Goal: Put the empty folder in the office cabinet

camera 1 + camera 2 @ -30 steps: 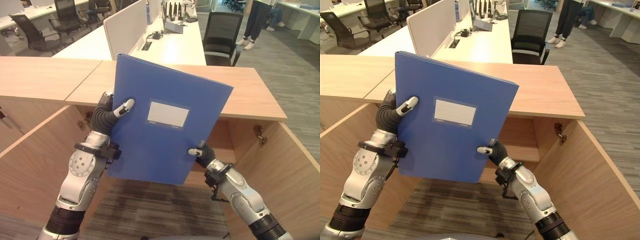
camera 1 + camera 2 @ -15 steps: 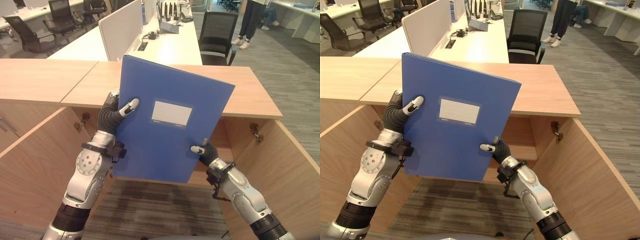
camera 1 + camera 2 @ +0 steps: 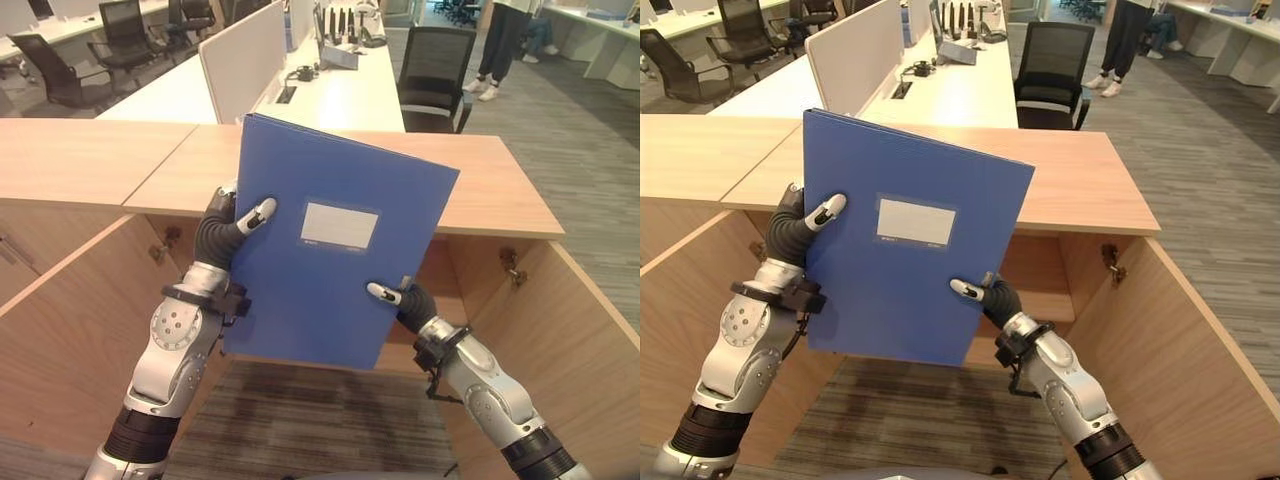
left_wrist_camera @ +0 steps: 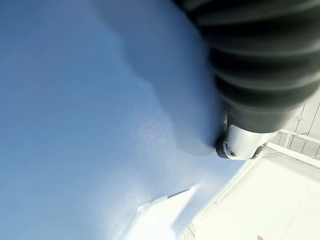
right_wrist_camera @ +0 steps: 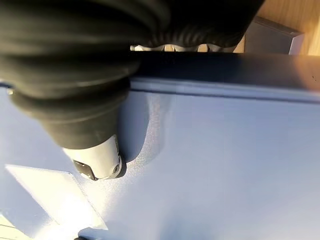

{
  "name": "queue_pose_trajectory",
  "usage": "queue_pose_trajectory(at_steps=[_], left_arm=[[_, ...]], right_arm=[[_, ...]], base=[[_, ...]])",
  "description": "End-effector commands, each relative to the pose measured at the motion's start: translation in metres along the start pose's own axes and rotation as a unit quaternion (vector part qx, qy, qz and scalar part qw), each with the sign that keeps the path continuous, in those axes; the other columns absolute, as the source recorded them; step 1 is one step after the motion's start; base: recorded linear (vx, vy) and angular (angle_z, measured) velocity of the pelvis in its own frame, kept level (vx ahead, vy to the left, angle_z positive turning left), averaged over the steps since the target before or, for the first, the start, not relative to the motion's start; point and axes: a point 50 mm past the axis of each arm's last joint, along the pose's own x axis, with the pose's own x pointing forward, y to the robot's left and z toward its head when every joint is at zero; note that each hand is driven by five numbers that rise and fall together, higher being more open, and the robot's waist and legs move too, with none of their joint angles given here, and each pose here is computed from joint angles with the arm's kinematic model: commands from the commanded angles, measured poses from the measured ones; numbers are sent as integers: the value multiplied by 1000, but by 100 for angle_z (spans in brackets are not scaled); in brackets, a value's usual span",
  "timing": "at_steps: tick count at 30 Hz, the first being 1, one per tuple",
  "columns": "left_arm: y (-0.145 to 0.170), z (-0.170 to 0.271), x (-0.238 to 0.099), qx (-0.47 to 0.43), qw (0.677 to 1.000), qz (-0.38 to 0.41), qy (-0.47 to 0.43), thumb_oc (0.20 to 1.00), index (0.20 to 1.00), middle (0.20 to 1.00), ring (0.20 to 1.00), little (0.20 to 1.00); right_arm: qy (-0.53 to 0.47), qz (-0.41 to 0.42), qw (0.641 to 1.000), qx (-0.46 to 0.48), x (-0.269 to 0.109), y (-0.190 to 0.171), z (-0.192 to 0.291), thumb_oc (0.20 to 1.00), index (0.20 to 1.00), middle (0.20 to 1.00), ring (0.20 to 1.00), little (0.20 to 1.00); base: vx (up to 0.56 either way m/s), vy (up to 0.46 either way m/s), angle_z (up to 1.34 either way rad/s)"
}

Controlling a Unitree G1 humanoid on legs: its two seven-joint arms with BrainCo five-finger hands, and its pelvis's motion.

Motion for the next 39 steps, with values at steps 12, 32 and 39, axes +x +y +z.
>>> queue_pose_trajectory(at_steps=[12, 32, 39], left_arm=[[-8, 9, -2, -17, 998, -45, -31, 598, 598, 598, 598, 598], [52, -26, -120, -133, 976, -29, 172, 1000, 1000, 1000, 1000, 1000], [62, -64, -165, -139, 946, 23, 292, 1000, 1000, 1000, 1000, 1000]], right_arm=[[-75, 73, 981, -162, 15, 14, 50, 200, 200, 200, 200, 200], [63, -136, 902, -406, -68, -54, 25, 200, 200, 200, 200, 200], [106, -125, 905, -392, -70, -56, 3, 200, 200, 200, 200, 200]], base=[[0, 0, 0], [7, 2, 0], [-7, 20, 4]])
